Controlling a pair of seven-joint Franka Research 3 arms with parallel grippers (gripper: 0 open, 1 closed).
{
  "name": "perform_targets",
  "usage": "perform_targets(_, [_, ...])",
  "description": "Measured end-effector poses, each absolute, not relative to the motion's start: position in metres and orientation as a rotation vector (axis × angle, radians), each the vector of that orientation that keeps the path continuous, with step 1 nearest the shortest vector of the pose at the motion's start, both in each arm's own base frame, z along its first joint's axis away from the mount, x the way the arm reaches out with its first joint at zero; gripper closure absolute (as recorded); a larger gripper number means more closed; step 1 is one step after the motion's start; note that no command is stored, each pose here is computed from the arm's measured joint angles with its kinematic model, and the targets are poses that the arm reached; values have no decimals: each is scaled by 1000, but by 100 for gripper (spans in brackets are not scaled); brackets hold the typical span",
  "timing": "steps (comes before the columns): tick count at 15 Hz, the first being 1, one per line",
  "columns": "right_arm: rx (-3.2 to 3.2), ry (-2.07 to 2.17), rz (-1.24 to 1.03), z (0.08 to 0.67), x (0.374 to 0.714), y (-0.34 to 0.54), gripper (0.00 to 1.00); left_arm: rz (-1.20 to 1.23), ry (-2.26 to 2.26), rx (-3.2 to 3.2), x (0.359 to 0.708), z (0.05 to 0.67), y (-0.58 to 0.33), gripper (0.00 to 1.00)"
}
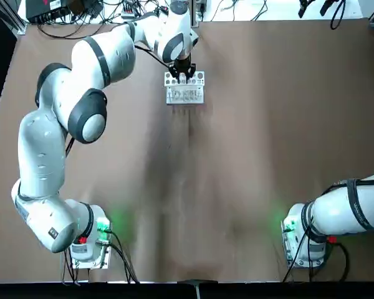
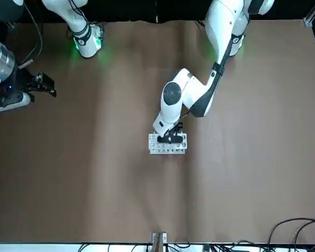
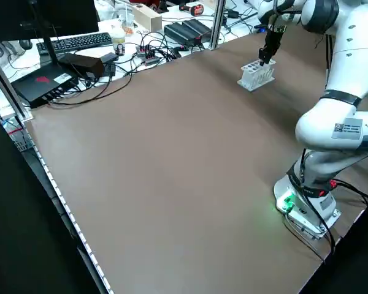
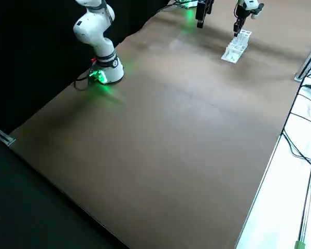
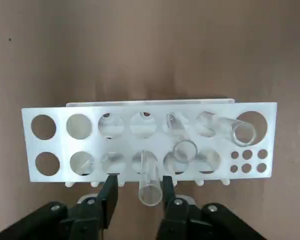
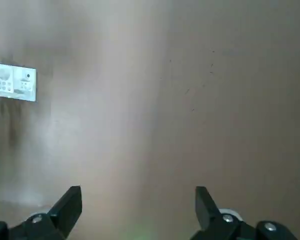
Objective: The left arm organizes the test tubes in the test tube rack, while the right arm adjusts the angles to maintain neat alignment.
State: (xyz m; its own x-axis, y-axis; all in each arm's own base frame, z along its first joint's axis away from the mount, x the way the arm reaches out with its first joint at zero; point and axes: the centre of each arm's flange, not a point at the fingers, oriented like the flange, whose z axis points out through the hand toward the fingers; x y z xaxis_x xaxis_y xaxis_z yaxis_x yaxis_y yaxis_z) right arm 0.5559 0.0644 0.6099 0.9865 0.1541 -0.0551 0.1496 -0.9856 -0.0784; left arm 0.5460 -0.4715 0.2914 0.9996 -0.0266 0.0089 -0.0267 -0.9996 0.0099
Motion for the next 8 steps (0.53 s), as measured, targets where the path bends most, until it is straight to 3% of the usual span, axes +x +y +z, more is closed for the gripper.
perform_targets(8, [-3057,-234,94,610,556,65,0,15,-43,3130,546,290,-472,65])
